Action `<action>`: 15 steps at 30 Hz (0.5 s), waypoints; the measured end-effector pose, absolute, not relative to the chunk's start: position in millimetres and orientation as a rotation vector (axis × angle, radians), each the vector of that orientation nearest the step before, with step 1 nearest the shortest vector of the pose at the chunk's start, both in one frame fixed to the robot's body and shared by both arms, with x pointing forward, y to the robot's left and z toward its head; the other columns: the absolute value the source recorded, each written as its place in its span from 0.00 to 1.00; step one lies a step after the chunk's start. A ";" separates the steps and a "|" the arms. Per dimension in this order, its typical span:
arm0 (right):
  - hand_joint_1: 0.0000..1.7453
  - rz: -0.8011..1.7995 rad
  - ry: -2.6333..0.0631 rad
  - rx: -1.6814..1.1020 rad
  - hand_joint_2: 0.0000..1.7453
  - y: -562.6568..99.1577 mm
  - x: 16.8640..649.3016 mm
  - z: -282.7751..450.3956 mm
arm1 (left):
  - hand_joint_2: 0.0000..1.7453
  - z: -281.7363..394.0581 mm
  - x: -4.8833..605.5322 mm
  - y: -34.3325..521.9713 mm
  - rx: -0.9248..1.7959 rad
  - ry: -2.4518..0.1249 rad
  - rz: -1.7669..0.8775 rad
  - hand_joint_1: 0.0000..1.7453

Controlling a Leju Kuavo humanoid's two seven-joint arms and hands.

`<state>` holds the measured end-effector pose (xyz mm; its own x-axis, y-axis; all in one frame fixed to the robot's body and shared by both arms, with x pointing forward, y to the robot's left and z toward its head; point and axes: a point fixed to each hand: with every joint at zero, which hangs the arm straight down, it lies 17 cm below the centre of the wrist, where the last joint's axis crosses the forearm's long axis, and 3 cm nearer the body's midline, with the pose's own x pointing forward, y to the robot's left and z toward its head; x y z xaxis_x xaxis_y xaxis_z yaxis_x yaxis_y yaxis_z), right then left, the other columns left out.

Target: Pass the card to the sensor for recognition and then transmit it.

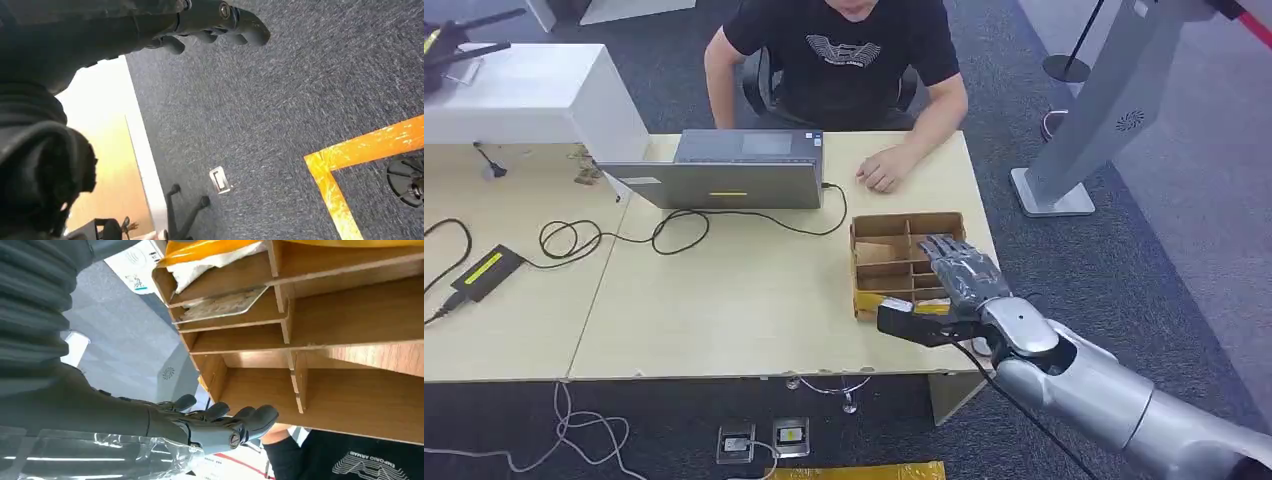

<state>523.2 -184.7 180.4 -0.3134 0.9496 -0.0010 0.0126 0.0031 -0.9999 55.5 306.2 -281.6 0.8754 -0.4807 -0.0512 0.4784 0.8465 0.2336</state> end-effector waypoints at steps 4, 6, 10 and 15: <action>0.00 1.433 -1.441 -1.048 1.00 -187.2 524.5 177.2 | 0.00 -281.6 56.1 306.0 0.244 -0.014 -0.514 0.00; 0.00 1.434 -1.438 -1.046 1.00 -187.9 524.6 175.4 | 0.00 -281.6 56.0 306.7 0.244 -0.013 -0.512 0.00; 0.00 1.429 -1.433 -1.040 1.00 -189.3 525.3 173.1 | 0.00 -281.6 55.8 307.6 0.245 -0.012 -0.507 0.00; 0.00 1.421 -1.426 -1.032 1.00 -191.7 525.6 169.3 | 0.00 -281.6 55.5 309.0 0.246 -0.010 -0.501 0.00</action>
